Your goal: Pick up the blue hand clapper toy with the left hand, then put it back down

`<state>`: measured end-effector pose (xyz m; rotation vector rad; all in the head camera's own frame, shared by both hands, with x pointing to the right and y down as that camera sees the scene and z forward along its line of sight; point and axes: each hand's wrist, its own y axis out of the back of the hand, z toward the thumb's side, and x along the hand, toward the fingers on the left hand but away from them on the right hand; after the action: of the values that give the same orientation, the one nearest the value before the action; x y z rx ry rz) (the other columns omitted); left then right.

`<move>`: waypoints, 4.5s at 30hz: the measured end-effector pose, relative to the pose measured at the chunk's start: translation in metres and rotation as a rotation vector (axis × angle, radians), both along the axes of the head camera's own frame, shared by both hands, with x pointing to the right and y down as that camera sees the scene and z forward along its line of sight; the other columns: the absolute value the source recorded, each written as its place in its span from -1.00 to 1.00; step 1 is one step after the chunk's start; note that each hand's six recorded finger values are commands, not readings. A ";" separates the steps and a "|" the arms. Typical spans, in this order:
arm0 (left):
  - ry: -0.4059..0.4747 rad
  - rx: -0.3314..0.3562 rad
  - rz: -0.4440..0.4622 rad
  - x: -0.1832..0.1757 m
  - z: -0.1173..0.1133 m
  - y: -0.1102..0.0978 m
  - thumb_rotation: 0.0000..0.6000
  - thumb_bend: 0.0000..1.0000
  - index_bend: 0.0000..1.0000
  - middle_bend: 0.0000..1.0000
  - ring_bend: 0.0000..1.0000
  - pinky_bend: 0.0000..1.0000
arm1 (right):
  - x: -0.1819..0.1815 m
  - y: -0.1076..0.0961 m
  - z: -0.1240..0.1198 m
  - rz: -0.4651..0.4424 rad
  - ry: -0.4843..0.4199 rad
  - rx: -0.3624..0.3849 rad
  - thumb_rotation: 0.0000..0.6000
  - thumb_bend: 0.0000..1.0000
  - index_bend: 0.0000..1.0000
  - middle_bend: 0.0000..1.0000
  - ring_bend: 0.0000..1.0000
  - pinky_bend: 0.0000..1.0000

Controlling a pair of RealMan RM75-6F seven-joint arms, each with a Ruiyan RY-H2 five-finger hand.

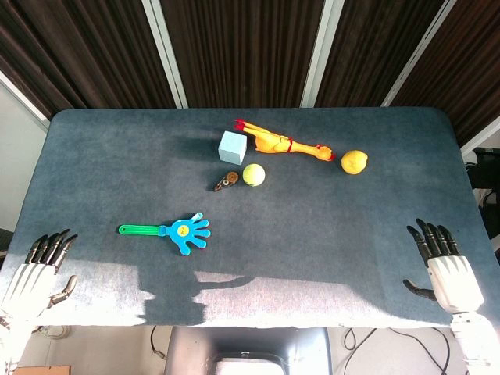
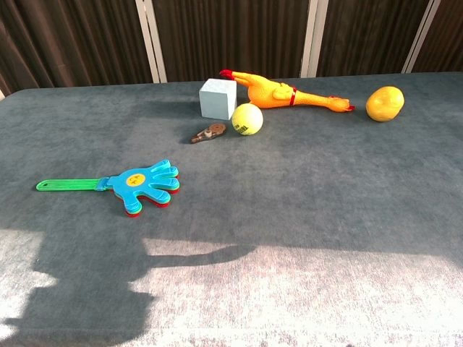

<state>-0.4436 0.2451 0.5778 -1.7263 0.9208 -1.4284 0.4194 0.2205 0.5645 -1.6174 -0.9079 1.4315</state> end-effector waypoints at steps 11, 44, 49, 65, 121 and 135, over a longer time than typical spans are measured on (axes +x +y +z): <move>0.102 -0.043 0.085 0.028 0.020 -0.004 1.00 -0.15 -1.00 -1.00 -1.00 -1.00 | 0.000 0.003 -0.004 -0.009 -0.006 -0.010 1.00 -0.62 -1.00 -1.00 -1.00 -1.00; 0.132 -0.317 0.110 0.107 0.167 -0.096 1.00 -0.17 -0.47 -1.00 -1.00 -1.00 | -0.004 0.008 0.012 -0.009 -0.013 -0.098 1.00 -0.62 -1.00 -1.00 -1.00 -1.00; 0.126 -0.324 0.111 0.113 0.177 -0.099 1.00 -0.17 -0.42 -1.00 -1.00 -1.00 | -0.003 0.008 0.010 -0.003 -0.014 -0.099 1.00 -0.62 -1.00 -1.00 -1.00 -1.00; 0.148 -0.310 0.136 0.128 0.187 -0.097 1.00 -0.17 -0.21 -1.00 -1.00 -1.00 | 0.000 0.007 0.007 0.008 -0.015 -0.098 1.00 -0.62 -1.00 -1.00 -1.00 -1.00; 1.627 -0.450 -0.448 0.119 0.103 -0.108 1.00 0.19 0.72 0.71 0.06 0.49 | -0.002 0.010 0.006 0.004 -0.029 -0.122 1.00 -0.62 -1.00 -1.00 -1.00 -1.00; 0.693 -0.354 0.029 0.115 0.134 -0.092 1.00 0.18 0.73 0.75 0.11 0.54 | -0.001 0.010 0.006 0.002 -0.031 -0.129 1.00 -0.62 -1.00 -1.00 -1.00 -1.00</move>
<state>-0.3286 0.1534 0.7120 -2.5730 1.0160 -1.0116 0.4180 0.2305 0.5700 -1.7382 -0.8498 1.4957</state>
